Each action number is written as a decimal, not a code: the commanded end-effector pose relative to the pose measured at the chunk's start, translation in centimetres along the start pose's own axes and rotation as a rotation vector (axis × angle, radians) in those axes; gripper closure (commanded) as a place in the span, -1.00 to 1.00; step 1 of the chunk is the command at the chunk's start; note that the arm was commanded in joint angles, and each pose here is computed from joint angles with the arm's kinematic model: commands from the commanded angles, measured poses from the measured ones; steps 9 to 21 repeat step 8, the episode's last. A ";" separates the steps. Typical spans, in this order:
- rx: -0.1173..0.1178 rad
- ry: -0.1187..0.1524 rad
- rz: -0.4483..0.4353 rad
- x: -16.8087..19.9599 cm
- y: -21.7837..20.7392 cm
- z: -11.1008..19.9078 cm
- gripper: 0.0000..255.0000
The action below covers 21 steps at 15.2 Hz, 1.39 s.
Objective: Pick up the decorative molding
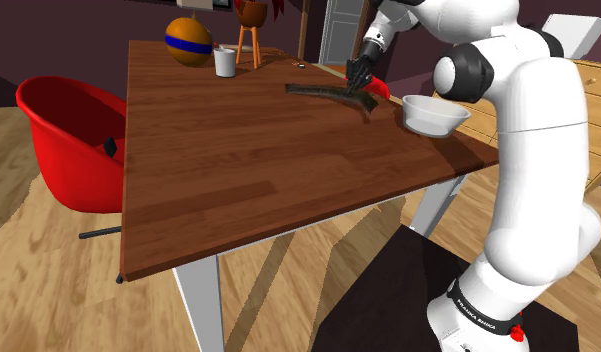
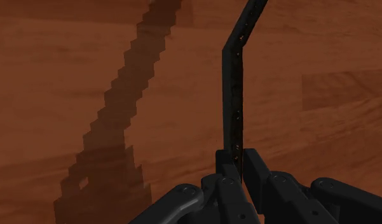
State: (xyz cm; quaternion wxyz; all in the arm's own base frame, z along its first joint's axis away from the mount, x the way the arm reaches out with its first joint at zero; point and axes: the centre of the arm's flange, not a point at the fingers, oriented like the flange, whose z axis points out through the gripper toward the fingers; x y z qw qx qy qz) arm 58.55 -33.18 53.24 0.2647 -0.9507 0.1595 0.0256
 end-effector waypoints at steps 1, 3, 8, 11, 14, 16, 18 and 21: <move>0.000 0.000 0.000 -0.1 -0.6 -1.0 1.00; 0.000 0.000 0.000 -0.3 -1.1 -1.9 1.00; 0.000 0.000 0.000 -0.5 -1.9 -3.3 1.00; 0.000 0.000 0.000 -0.5 -1.9 -3.3 1.00; 0.000 0.000 0.000 -0.5 -1.9 -3.3 1.00; 0.000 0.000 0.000 -0.5 -1.9 -3.3 1.00; 0.000 0.000 0.000 -0.5 -1.9 -3.3 1.00; 0.000 0.000 0.000 -0.5 -1.9 -3.3 1.00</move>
